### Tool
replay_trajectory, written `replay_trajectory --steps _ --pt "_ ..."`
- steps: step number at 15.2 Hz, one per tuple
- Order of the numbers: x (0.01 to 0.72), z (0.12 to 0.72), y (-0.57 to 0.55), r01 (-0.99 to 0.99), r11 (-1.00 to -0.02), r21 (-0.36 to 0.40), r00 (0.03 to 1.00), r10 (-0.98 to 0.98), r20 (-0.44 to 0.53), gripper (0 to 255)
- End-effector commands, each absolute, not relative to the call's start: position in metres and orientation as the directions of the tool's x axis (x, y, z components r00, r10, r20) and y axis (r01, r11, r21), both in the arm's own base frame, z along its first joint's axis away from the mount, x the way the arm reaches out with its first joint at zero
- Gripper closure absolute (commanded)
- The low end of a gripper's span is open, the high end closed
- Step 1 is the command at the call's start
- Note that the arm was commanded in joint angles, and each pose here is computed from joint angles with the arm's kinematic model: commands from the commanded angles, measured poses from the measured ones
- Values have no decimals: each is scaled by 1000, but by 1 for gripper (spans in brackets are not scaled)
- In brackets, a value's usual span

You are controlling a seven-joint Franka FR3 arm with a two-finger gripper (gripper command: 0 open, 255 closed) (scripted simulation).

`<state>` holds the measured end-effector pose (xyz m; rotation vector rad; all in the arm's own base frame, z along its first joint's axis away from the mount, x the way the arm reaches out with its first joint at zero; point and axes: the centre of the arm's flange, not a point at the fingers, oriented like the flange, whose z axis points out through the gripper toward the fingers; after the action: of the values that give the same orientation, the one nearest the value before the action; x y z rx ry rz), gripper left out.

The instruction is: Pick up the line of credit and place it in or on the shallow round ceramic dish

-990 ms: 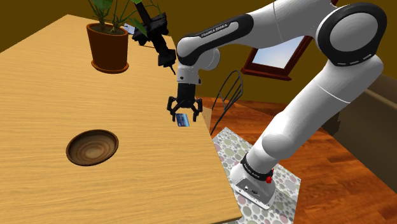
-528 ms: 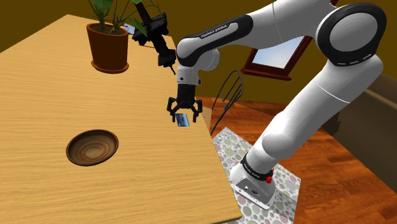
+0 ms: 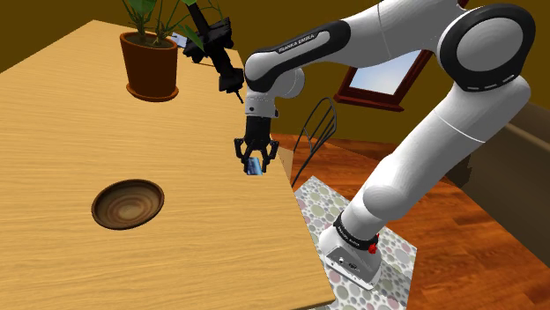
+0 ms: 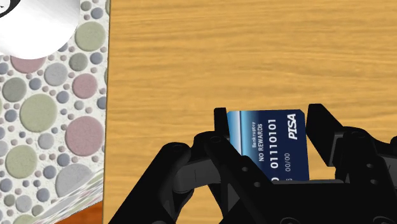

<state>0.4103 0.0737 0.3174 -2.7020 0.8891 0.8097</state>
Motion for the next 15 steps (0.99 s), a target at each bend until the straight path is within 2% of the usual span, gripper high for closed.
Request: replay_trajectory --steps 1,15 --pt "410 317 74 -595 -804 -4 672 -495 -551 255" --pt "410 386 74 -595 -804 -4 672 -495 -551 255"
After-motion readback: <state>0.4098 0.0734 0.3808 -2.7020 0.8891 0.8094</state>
